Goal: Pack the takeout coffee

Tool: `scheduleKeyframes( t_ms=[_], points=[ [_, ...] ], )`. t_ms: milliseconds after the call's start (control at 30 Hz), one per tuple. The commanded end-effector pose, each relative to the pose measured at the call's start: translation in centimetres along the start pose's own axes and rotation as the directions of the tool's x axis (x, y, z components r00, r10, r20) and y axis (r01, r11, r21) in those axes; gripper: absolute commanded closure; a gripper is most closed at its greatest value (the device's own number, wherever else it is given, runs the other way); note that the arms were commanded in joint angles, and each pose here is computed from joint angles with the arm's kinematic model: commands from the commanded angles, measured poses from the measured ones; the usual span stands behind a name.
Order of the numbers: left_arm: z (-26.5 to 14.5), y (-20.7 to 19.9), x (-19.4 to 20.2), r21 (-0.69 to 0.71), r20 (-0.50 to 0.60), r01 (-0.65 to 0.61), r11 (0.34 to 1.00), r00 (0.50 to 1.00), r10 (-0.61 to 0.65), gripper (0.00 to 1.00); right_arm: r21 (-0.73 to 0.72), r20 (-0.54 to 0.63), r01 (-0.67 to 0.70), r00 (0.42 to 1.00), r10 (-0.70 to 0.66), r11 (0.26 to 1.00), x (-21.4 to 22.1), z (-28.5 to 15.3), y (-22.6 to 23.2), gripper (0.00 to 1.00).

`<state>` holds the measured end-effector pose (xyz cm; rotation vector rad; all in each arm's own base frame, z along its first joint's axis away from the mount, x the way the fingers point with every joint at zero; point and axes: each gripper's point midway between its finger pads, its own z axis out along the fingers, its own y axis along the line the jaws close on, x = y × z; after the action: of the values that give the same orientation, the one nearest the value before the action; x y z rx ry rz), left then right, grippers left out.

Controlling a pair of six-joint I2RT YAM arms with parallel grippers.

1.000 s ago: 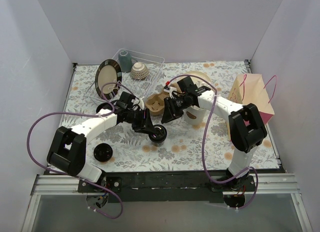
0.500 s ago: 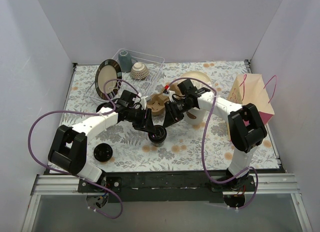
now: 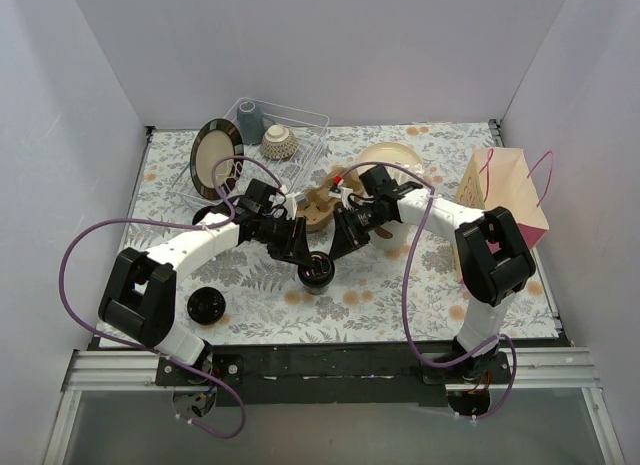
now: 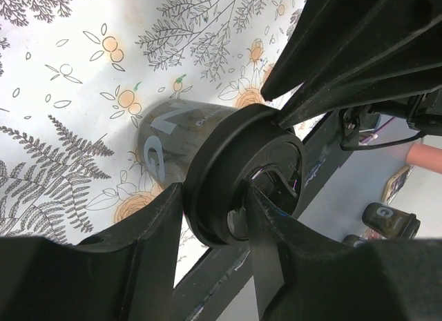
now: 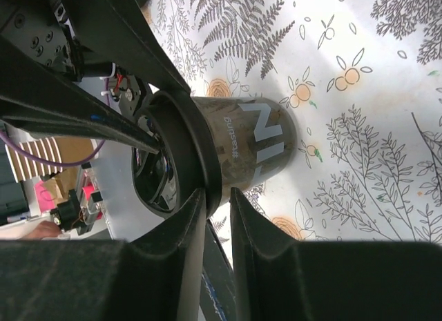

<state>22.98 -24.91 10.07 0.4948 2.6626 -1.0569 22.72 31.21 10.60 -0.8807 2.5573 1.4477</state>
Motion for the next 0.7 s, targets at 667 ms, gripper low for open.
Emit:
scheduleKeyframes(
  t_ms=[667],
  points=[
    [2.1,8.3,6.3,-0.361,-0.166,0.042,0.932,0.98,-0.109,0.66,0.248,-0.042,-0.043,0.998,0.055,0.968,4.3,1.2,-6.1,0.74]
  ],
)
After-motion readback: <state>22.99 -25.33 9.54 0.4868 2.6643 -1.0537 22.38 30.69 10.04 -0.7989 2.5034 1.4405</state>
